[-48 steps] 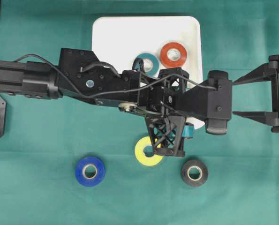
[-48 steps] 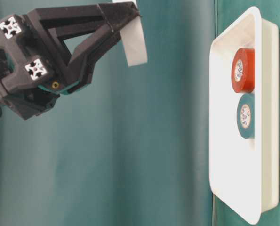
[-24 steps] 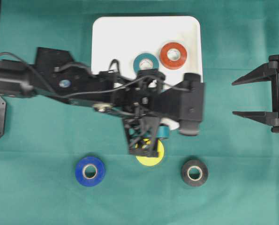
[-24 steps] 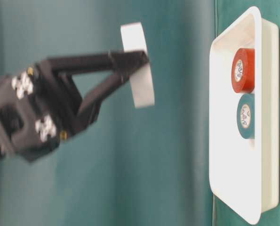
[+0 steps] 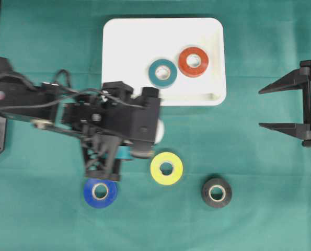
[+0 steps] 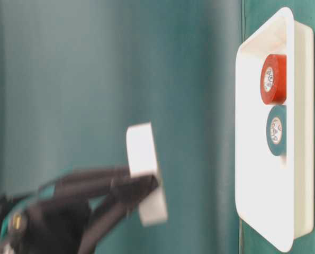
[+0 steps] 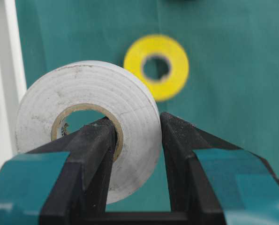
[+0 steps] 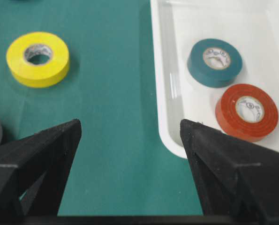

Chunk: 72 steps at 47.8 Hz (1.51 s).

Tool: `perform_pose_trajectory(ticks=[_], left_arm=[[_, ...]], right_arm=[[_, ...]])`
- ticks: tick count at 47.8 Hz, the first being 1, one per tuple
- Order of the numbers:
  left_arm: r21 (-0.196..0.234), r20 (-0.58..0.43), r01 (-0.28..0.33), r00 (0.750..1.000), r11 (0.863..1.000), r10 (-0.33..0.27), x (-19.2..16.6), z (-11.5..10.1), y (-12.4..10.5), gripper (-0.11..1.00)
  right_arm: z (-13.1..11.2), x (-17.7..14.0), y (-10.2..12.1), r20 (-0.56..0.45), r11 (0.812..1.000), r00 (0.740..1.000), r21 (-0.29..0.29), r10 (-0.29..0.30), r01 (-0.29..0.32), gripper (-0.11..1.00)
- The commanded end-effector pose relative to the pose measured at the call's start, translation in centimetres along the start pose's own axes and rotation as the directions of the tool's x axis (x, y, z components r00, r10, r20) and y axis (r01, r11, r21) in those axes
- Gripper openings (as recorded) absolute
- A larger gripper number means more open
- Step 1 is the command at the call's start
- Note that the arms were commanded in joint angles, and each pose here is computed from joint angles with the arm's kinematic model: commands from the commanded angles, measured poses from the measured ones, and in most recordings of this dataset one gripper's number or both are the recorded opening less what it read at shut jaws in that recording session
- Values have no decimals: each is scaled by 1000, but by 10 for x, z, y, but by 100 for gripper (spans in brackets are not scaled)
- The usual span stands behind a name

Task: Pick up the tape from a random location and place it into the white case.
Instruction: 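Lift the white roll with the left gripper and pull it leftward, then carry the white roll with the left gripper over the tray's left end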

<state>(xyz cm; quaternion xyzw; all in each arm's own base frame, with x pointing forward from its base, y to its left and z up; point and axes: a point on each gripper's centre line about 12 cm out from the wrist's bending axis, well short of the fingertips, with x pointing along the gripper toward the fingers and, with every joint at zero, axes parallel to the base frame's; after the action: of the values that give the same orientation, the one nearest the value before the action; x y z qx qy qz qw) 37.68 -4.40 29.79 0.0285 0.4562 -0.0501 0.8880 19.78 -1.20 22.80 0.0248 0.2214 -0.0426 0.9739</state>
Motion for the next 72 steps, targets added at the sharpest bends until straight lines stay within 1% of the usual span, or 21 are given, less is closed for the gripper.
perform_pose_trajectory(ticks=[1, 10, 25, 37, 46, 48, 53, 57, 61, 66, 68, 72], left_arm=[[3, 58, -1, 998, 1000, 1, -25, -4, 0, 26], [4, 52, 0, 999, 1000, 0, -36, -35, -1, 26], [3, 72, 1, 997, 1000, -1, -47, -61, -1, 26], [5, 74, 1, 997, 1000, -1, -44, -61, -1, 26], [11, 98, -3, 995, 1000, 2, -39, -52, 0, 26], [6, 107, -6, 994, 1000, 6, -36, -49, 2, 26], [-15, 122, -19, 992, 1000, 21, -32, -41, 10, 26], [-38, 119, -38, 992, 999, 43, -28, -36, 21, 26], [-77, 110, -64, 991, 995, 72, -23, -32, 37, 26], [-125, 100, -99, 989, 987, 112, -20, -31, 58, 26], [-151, 93, -116, 987, 982, 131, -19, -32, 69, 26], [-189, 83, -145, 983, 971, 163, -20, -34, 86, 26]], right_arm=[[9, 0, 0, 21, 1000, 1000, -2, 0, 0, 85], [9, 0, 0, 23, 1000, 1000, -2, 1, -1, 85], [9, 0, 0, 23, 1000, 1000, -2, 1, -1, 85], [9, 0, 0, 21, 1000, 1000, -3, 0, 0, 85], [9, 0, 0, 18, 1000, 1000, -5, -1, 1, 85], [8, 0, 0, 15, 1000, 1000, -3, -1, 1, 85], [8, 0, 0, 11, 1000, 1000, -8, -2, 2, 85], [8, 0, 0, 11, 1000, 1000, -12, -3, 3, 85], [7, 0, 0, 8, 1000, 1000, -17, -4, 4, 85], [7, 0, -1, 6, 1000, 1000, -23, -6, 7, 85], [7, 0, -1, 3, 1000, 1000, -23, -7, 7, 85], [6, 0, -1, 1, 1000, 1000, -22, -7, 7, 85]])
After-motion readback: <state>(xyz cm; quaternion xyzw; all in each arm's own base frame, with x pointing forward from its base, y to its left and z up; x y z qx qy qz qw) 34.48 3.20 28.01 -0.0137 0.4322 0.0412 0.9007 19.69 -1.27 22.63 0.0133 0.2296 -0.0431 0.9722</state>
